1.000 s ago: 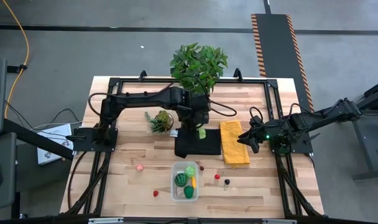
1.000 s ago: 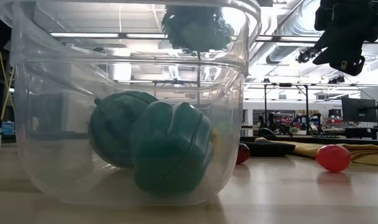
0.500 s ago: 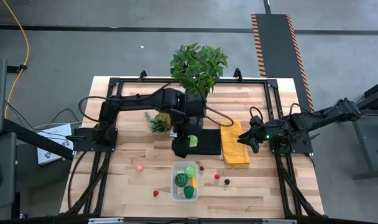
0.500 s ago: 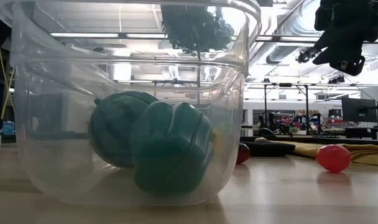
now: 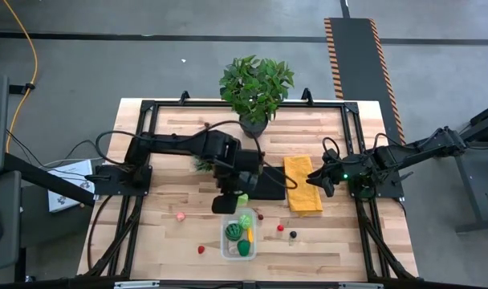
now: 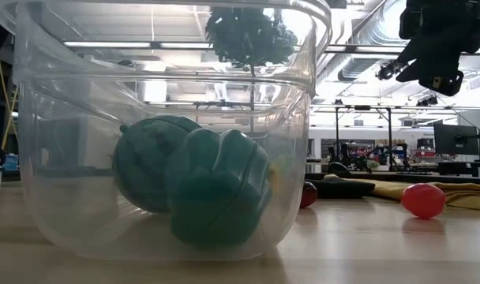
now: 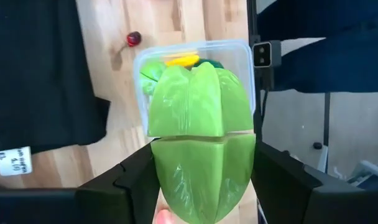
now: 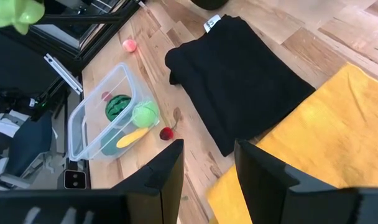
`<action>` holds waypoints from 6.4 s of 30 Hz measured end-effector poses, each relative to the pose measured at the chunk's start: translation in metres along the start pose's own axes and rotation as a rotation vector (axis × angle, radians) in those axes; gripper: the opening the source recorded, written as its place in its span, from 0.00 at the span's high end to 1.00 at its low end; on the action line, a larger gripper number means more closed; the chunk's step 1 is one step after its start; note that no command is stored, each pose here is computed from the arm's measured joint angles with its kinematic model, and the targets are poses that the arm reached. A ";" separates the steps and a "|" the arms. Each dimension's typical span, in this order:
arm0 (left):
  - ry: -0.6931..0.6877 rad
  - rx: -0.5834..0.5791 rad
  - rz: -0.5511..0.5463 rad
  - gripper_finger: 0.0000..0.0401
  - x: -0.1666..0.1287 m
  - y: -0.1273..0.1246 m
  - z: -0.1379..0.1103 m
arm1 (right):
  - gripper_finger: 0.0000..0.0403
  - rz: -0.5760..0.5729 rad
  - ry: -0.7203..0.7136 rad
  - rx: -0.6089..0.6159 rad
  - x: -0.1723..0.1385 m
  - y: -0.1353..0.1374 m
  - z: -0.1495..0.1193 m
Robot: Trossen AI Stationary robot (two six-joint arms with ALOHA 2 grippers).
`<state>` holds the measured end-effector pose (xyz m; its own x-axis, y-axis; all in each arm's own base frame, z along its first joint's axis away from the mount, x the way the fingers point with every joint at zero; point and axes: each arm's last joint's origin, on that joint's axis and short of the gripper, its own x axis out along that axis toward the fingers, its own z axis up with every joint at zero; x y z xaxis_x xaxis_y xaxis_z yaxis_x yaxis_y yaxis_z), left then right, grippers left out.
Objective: Pick and placing Produce into tupperware
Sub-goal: Put the starfruit into the bin
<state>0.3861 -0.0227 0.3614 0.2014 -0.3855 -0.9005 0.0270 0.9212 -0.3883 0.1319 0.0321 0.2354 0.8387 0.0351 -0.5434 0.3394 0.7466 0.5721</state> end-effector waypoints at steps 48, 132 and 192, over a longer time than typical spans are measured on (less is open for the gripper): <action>-0.240 -0.103 0.169 0.46 -0.066 -0.079 -0.065 | 0.67 0.019 -0.054 0.073 0.000 0.003 0.004; -0.586 -0.657 0.089 0.47 0.156 -0.047 -0.077 | 0.67 0.154 -0.139 0.008 -0.002 0.015 0.013; -0.423 0.150 0.238 0.46 0.161 -0.049 -0.075 | 0.67 0.162 -0.129 0.113 -0.002 0.015 0.013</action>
<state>0.3434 -0.1337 0.2212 0.5975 -0.1373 -0.7900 0.0666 0.9903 -0.1217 0.1409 0.0346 0.2536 0.9311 0.0584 -0.3600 0.2351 0.6585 0.7149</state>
